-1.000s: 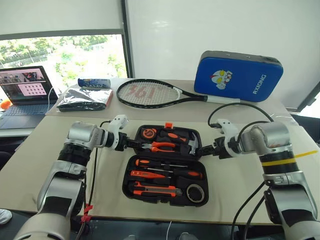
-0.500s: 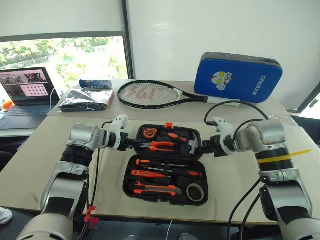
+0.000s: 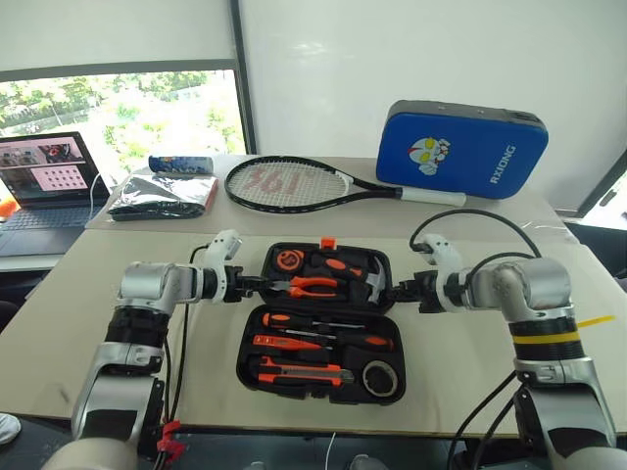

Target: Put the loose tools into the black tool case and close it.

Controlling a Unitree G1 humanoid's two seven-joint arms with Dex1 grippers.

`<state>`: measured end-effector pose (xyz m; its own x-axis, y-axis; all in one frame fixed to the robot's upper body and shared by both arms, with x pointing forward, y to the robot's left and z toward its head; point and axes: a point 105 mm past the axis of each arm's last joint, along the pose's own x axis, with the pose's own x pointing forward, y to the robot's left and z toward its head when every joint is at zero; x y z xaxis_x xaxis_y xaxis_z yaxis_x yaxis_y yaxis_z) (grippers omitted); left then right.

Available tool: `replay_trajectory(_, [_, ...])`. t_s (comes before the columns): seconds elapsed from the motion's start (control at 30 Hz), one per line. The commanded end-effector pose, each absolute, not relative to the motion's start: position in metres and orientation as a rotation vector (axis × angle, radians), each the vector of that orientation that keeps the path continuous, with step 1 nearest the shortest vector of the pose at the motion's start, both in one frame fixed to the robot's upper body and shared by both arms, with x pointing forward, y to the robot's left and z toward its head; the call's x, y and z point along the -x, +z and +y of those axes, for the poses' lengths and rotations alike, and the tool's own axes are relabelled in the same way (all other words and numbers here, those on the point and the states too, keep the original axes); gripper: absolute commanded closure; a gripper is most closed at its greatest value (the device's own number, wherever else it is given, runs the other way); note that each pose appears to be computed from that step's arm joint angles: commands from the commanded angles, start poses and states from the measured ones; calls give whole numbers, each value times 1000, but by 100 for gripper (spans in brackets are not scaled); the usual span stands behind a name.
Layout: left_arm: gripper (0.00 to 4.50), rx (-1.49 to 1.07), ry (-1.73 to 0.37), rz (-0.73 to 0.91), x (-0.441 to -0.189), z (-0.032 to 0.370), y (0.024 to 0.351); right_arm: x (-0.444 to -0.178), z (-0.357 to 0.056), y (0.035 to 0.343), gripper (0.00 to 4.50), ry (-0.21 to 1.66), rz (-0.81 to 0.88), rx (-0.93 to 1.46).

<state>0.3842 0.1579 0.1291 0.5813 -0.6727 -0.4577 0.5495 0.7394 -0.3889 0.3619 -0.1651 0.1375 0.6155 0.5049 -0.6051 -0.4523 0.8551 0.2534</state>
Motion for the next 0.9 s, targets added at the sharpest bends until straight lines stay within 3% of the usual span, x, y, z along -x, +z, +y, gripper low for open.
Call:
replay_trajectory(0.03, [390,209,-800,414,-382,162,157,-368,-165,170,450,611,471,12])
replay_trajectory(0.23, [390,167,-883,101,-366,164,175,-353,-161,179,450,710,181,131])
replay_trajectory(0.57, [390,-142,-872,-237,-333,172,162,-308,-161,168,450,812,-273,378])
replay_trajectory(0.67, [390,-302,-899,-286,-322,168,149,-296,-167,153,450,834,-323,488])
replay_trajectory(0.9, [390,-410,-889,-381,-311,162,143,-287,-172,138,450,836,-422,661])
